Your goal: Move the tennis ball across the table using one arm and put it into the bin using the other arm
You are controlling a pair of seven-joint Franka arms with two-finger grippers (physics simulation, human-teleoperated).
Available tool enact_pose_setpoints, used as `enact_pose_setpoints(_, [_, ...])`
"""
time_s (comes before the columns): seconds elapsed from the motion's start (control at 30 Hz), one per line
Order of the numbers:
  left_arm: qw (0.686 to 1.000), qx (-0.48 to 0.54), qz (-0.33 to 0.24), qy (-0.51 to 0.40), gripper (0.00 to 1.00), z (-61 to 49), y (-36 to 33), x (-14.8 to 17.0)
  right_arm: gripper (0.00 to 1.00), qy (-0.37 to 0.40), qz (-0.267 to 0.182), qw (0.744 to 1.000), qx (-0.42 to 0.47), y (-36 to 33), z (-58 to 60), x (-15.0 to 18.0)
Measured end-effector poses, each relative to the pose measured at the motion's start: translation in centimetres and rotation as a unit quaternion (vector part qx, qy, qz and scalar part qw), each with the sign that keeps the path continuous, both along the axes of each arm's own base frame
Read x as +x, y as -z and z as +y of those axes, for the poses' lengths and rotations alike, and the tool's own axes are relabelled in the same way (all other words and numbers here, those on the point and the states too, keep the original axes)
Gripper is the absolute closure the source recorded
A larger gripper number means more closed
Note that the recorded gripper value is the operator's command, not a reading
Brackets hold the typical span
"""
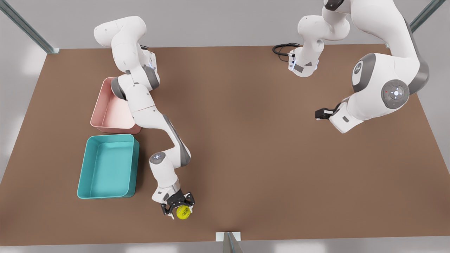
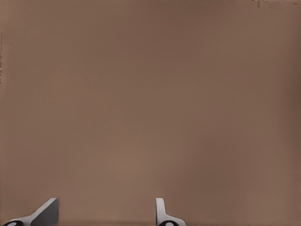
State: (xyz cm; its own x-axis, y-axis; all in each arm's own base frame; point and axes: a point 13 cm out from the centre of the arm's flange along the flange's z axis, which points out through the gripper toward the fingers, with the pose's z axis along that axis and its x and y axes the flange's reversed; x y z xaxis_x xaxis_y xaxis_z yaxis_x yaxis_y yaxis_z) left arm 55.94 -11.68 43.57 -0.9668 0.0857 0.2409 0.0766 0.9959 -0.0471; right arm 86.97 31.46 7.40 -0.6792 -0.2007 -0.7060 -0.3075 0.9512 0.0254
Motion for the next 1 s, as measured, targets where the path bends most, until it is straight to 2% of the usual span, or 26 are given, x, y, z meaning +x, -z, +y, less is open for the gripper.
enact_pose_setpoints(0.7, [0.999,0.008,0.013,-0.028,0.00,0.6,0.4,-0.3,0.00,0.012,-0.005,1.000,0.017,3.9,-0.4,-0.8])
enact_pose_setpoints(0.73, [0.999,0.009,0.014,-0.029,0.00,0.6,0.4,-0.4,0.03,0.013,-0.006,1.000,0.017,3.9,-0.4,-0.8])
enact_pose_setpoints(0.77, [0.999,0.009,0.014,-0.029,0.00,0.6,0.4,-0.4,0.16,0.013,-0.006,1.000,0.018,3.9,-0.4,-0.8])
enact_pose_setpoints(0.8, [0.999,0.009,0.014,-0.030,0.00,0.6,0.4,-0.4,0.20,0.013,-0.007,1.000,0.018,3.9,-0.3,-0.8])
enact_pose_setpoints(1.0, [0.999,0.010,0.016,-0.032,0.00,0.6,0.5,-0.4,0.25,0.013,-0.010,1.000,0.021,3.4,-0.2,-0.7])
